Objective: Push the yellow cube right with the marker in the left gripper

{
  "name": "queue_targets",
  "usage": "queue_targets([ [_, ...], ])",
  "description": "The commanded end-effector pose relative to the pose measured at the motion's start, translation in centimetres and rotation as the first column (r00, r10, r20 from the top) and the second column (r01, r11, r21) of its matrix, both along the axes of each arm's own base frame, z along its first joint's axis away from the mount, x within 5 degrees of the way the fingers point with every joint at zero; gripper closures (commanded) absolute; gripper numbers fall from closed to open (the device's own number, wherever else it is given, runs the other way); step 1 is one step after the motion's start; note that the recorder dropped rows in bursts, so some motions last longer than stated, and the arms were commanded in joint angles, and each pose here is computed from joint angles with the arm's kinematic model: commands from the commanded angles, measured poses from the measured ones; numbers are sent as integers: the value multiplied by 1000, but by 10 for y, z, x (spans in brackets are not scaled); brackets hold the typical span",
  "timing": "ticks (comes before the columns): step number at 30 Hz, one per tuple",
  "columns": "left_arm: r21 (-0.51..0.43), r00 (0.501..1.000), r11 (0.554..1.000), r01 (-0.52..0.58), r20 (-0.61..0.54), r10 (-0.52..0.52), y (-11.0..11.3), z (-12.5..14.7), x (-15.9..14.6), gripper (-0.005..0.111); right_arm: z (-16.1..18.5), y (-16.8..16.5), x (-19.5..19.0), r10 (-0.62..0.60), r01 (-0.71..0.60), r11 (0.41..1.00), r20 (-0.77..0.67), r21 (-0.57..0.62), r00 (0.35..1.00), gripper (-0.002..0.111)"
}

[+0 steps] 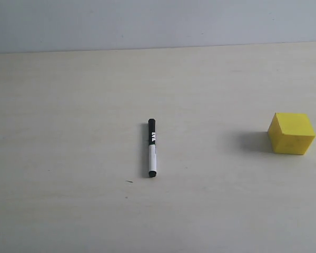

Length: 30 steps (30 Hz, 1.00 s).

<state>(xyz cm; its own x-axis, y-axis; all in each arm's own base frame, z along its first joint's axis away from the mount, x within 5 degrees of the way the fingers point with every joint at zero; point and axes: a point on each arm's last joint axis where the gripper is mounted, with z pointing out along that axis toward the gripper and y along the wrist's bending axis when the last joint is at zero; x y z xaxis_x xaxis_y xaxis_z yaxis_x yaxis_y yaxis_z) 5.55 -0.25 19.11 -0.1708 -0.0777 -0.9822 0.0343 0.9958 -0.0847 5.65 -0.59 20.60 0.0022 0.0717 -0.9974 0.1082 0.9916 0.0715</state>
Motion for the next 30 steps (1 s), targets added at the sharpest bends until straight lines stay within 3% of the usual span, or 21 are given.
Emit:
queue_targets([
  [1, -65, 999, 997, -34, 17, 35, 1, 1, 0, 107, -1, 0, 0, -8, 8, 1000, 6, 0, 1000, 108],
  [5, -92, 996, 995, -43, 73, 49, 2, 6, 1, 107, -1, 0, 0, -8, 8, 1000, 6, 0, 1000, 108],
  [30, -85, 997, 995, -44, 67, 50, 2, 5, 1, 107, -1, 0, 0, -8, 8, 1000, 6, 0, 1000, 108],
])
